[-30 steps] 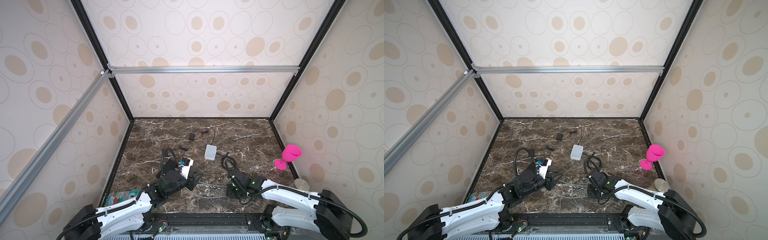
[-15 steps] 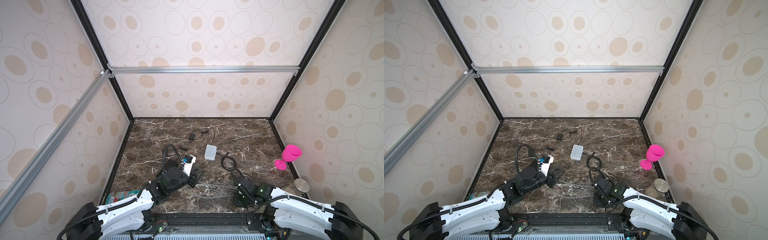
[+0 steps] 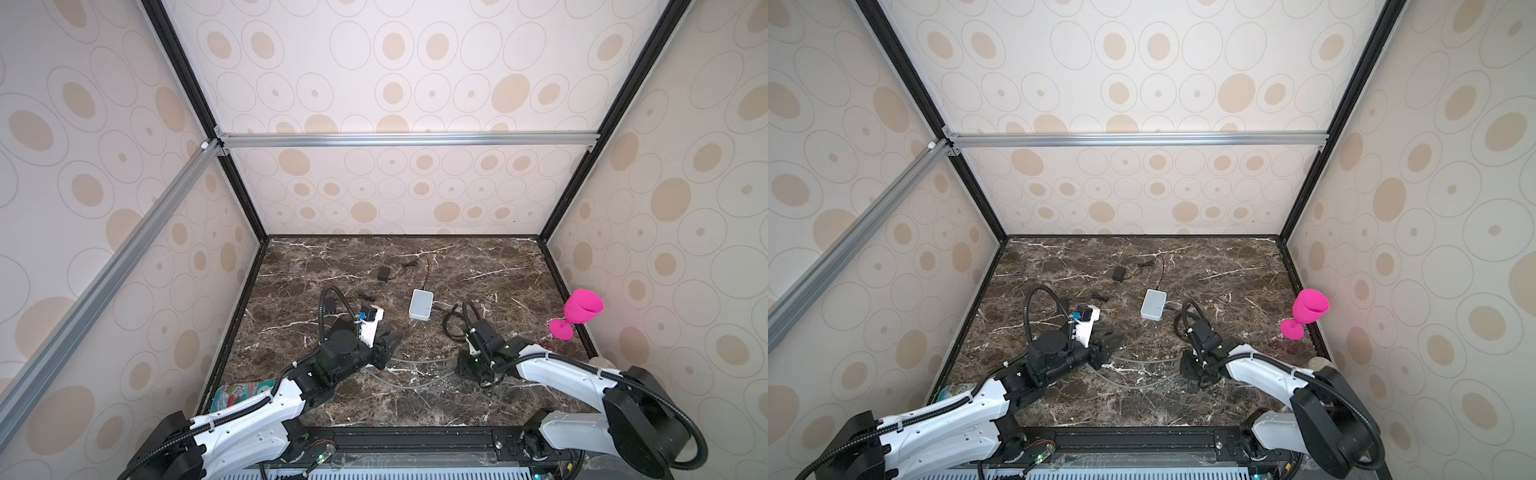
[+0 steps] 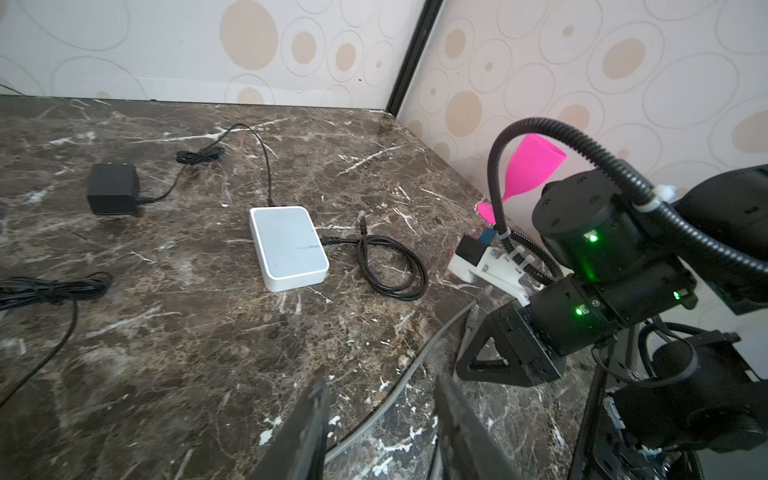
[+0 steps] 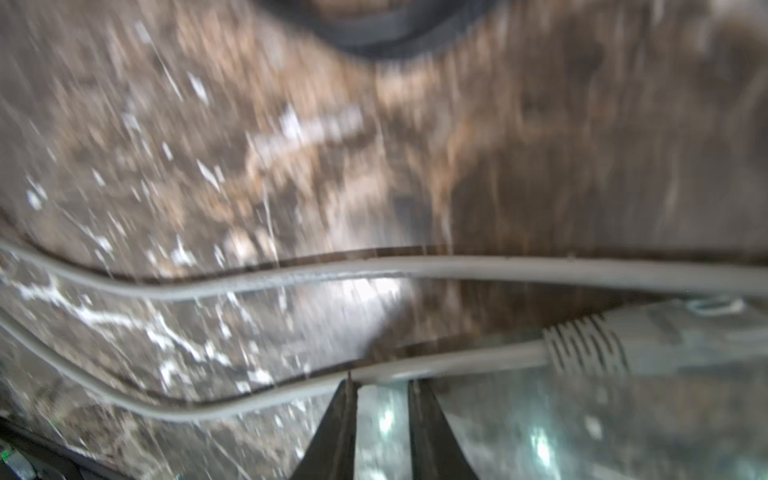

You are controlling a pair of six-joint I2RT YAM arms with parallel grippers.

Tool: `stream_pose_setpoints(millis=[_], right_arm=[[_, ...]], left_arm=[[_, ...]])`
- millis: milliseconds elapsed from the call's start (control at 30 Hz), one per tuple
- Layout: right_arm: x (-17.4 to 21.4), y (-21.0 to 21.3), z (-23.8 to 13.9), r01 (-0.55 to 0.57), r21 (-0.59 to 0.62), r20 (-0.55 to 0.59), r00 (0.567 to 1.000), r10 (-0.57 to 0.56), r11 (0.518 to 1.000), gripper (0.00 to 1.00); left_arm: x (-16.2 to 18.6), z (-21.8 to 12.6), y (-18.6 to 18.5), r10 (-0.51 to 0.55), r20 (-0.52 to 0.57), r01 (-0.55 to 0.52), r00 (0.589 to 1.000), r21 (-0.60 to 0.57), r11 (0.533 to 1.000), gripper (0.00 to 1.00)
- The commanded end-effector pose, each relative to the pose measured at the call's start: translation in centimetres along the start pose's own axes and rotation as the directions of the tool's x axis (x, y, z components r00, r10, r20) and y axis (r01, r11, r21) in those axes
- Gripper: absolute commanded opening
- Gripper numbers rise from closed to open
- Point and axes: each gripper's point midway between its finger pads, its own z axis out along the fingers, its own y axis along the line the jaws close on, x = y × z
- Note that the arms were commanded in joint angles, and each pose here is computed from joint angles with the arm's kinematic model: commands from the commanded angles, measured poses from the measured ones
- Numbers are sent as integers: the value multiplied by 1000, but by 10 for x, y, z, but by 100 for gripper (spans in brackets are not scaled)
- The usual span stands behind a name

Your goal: Insert the plug into the switch port

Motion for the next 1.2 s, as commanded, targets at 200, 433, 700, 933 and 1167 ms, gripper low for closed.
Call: stream_pose_setpoints(millis=[200,433,700,933,1167], right_arm=[[-12,-15,-5,94,53,-4,996,-94,994,25],[-31,-18,-75,253,97,232,935,-269,963,32],[-105,-22,-170,248,375,625,644,-441,893,36],[-135,-25,-192,183,513,716,448,-535,839,98],[-153,-25,-145,227,575,739,268,-618,786,100]], left_arm=[[-3,-19,35,-60,50,64,997,-76,995,45],[-5,-30,47,-42,85,51,995,-106,993,52],[-35,-56,80,103,228,-23,968,-332,943,82],[-44,-82,124,153,346,73,926,-560,826,98],[-49,-91,137,418,262,-124,870,-704,700,98]])
